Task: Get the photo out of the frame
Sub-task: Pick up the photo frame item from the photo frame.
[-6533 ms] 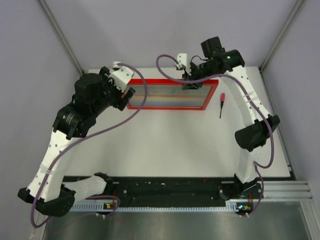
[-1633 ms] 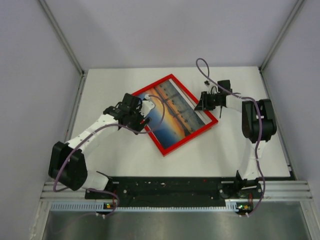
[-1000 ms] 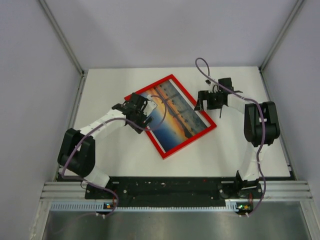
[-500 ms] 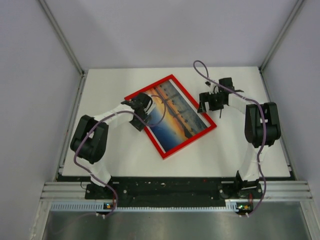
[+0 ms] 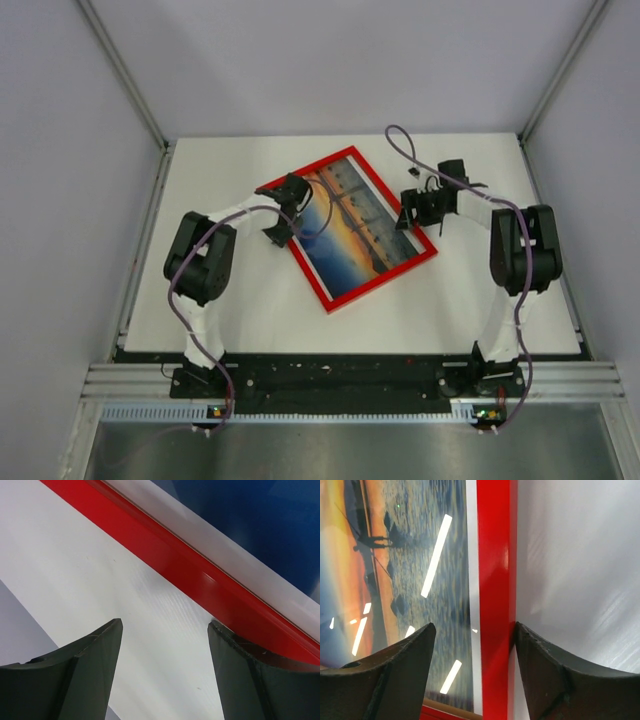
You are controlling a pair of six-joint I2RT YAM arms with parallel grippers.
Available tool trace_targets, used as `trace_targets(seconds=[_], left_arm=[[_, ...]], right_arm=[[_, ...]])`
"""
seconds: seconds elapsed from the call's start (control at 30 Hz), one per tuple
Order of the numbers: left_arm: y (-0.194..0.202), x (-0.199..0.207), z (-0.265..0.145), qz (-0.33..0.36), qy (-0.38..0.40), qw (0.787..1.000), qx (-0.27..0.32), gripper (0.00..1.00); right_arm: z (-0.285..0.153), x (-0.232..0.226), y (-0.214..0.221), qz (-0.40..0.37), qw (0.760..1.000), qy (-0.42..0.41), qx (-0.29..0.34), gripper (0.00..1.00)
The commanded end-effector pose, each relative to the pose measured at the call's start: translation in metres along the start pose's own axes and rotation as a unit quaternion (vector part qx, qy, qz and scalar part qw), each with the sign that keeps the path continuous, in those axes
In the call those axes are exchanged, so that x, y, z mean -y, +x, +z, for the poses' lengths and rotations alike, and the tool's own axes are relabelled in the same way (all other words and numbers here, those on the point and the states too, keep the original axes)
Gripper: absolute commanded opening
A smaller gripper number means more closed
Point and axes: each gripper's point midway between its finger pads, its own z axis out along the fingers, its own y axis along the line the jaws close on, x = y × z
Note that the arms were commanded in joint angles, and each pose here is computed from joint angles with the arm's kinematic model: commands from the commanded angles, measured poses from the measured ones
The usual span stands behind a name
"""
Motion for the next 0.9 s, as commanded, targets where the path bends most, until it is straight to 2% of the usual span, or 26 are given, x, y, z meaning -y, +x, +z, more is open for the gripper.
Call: trace_targets(seconds=[0.0, 0.23, 0.47, 0.87], left_arm=[[-0.022, -0.008, 0.009, -0.015, -0.023, 0.999, 0.017, 0.75], [-0.047, -0.011, 0.022, -0.013, -0.029, 0.999, 0.017, 0.75], [-0.088, -0.009, 0.034, -0.013, -0.018, 0.999, 0.037, 0.74], [-0.146, 0.039, 0.029, 0.030, 0.006, 0.996, 0.085, 0.74]], right_arm=[[-0.002, -0.005, 0.051, 0.023, 0.998, -0.006, -0.063, 0.62], [-0.021, -0.001, 0.082, 0.004, 0.995, 0.032, -0.095, 0.61], [-0.041, 0.004, 0.104, -0.017, 0.991, 0.066, -0.119, 0.63], [-0.057, 0.001, 0.135, -0.020, 0.984, 0.074, -0.160, 0.63]])
